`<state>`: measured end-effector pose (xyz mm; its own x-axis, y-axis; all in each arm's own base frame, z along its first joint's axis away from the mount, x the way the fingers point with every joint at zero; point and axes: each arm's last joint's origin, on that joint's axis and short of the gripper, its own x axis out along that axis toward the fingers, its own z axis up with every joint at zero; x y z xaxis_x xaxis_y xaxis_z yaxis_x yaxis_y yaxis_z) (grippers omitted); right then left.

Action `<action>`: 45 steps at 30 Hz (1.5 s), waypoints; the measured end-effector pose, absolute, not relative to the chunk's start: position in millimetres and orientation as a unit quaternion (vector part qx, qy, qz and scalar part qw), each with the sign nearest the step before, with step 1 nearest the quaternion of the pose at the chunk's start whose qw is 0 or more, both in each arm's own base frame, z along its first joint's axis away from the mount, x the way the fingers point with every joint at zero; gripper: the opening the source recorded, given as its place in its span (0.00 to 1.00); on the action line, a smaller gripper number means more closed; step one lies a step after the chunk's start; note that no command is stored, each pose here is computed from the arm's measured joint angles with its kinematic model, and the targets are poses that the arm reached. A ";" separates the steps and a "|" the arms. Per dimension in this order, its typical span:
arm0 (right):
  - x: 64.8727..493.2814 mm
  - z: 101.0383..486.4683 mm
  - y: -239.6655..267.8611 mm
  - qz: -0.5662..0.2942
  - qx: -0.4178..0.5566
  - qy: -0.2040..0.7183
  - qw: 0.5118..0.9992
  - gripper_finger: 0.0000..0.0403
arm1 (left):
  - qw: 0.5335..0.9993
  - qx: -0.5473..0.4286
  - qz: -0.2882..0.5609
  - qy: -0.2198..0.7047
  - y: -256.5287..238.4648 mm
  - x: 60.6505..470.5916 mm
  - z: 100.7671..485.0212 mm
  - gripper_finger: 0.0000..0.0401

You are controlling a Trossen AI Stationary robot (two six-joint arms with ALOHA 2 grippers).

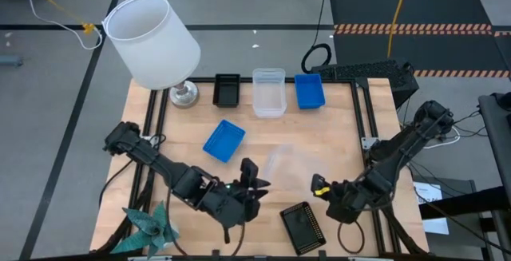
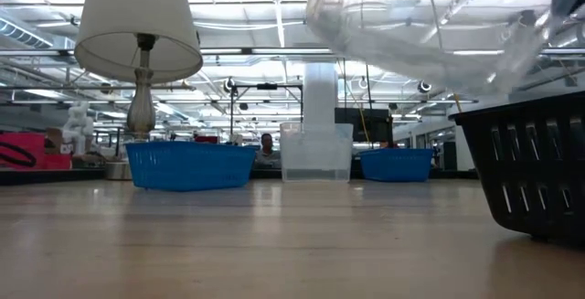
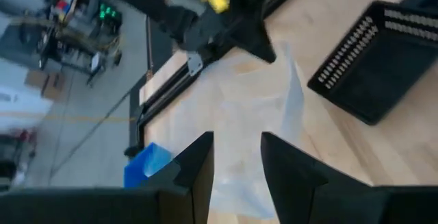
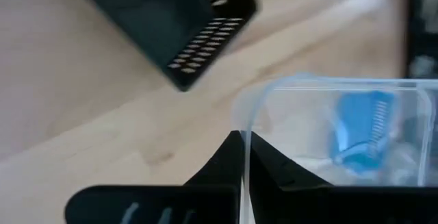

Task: Stack baskets by color
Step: Stack the bottom transparent bin on the stacked transparent bins

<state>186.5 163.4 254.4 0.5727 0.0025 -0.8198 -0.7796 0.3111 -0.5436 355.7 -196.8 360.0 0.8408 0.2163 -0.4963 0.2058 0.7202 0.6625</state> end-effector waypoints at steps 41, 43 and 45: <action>208.2 258.8 162.9 0.463 -0.586 0.192 0.637 0.00 | 0.831 0.374 -0.262 0.317 -167.7 366.6 346.8 0.34; 208.2 258.9 162.9 0.463 -0.586 0.192 0.637 0.00 | 0.834 0.358 -0.274 0.318 -165.3 367.6 346.7 0.30; 208.2 258.9 162.9 0.462 -0.587 0.192 0.637 0.00 | 0.835 0.345 -0.287 0.317 -163.8 368.4 346.2 0.27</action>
<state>208.2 162.9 258.9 0.4988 0.3638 -0.7867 -0.8138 -0.1158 -0.5696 368.4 -163.8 346.2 0.6343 -0.2613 -0.7276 0.6987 0.5965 0.3949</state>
